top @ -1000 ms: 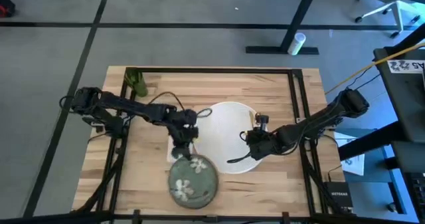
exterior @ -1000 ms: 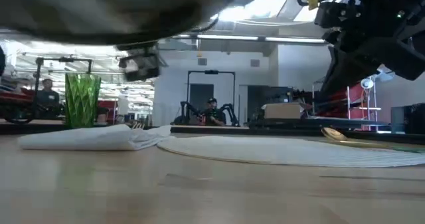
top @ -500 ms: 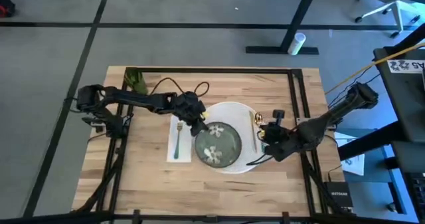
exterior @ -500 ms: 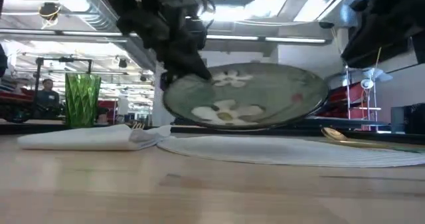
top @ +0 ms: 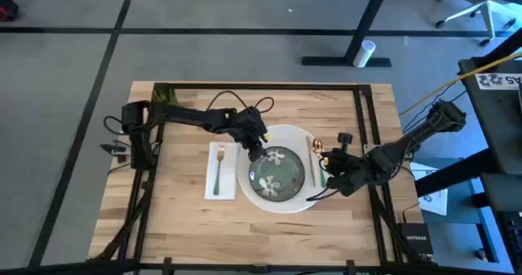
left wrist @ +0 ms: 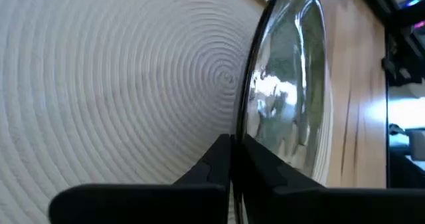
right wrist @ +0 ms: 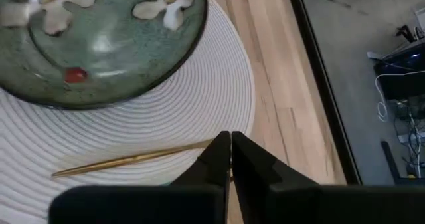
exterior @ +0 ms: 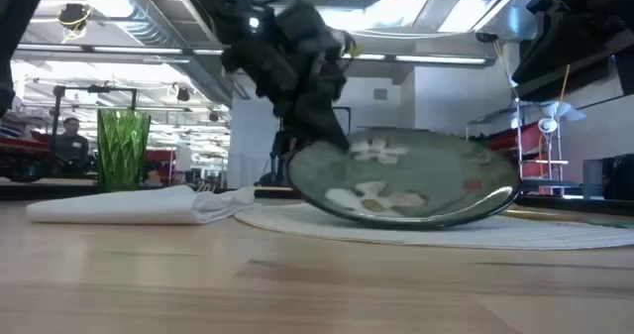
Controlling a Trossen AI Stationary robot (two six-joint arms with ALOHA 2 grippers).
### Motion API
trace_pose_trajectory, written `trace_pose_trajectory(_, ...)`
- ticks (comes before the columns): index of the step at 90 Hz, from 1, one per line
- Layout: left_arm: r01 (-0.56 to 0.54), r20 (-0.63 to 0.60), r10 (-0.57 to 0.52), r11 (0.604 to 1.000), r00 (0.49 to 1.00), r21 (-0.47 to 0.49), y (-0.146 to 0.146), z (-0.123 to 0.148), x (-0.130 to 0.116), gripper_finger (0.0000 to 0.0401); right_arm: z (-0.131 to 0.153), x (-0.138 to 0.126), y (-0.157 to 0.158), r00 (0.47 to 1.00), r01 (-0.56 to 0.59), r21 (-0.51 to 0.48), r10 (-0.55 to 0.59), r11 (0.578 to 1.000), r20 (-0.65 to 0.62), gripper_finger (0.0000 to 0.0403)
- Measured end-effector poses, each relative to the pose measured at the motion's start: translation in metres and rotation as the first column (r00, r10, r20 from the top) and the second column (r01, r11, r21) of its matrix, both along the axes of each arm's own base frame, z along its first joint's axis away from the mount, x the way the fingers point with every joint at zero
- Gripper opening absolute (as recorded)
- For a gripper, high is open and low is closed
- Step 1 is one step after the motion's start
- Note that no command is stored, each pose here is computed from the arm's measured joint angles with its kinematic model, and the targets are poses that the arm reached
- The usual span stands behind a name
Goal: Set table place
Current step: Put the green plate on the white table mat to the left of the gold table knife
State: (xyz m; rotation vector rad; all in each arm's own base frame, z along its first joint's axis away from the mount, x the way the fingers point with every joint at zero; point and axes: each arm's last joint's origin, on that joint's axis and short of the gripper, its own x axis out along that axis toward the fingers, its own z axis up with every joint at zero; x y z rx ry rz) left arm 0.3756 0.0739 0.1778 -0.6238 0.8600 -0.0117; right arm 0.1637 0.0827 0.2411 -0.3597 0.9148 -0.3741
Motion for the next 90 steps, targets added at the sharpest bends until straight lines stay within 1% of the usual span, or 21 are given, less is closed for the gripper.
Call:
trace_pose_trajectory(11, -0.001, -0.003, 0.001, 1.0, 1.0, 0.003, 0.003, -0.003, 0.0, 0.0, 0.0, 0.0, 0.0, 1.0, -0.002, 0.006, 0.002, 1.0, -0.006, 0.0001)
trace_pose_trajectory(30, -0.034, 0.034, 0.032, 0.998, 0.999, 0.051, 0.015, 0.003, 0.002, 0.0, 0.0, 0.0, 0.0, 1.0, 0.0, 0.0, 0.0, 1.0, -0.002, 0.0001)
trace_pose_trajectory(46, -0.065, 0.076, 0.058, 0.993, 0.995, 0.098, 0.026, 0.015, 0.007, 0.0, 0.0, 0.0, 0.0, 1.0, 0.0, 0.001, 0.0, 1.0, 0.0, 0.0001)
trace_pose_trajectory(60, -0.061, 0.115, 0.046, 0.99, 0.992, 0.129, 0.028, 0.028, 0.014, 0.0, 0.0, 0.0, 0.0, 1.0, -0.002, 0.007, 0.002, 1.0, -0.002, 0.0001)
trace_pose_trajectory(67, -0.057, 0.137, 0.035, 0.986, 0.99, 0.159, 0.029, 0.032, 0.016, 0.0, 0.0, 0.0, 0.0, 1.0, -0.003, 0.009, 0.003, 1.0, -0.002, 0.0001)
trace_pose_trajectory(79, -0.061, 0.118, 0.04, 0.981, 0.992, 0.186, 0.032, 0.03, 0.015, 0.0, 0.0, 0.0, 0.0, 1.0, -0.002, 0.009, 0.002, 1.0, -0.002, 0.0001)
trace_pose_trajectory(90, -0.068, 0.104, 0.05, 0.981, 0.993, 0.179, 0.037, 0.023, 0.016, 0.0001, 0.0, 0.0, 0.0, 1.0, -0.002, 0.009, 0.002, 1.0, -0.002, 0.0001)
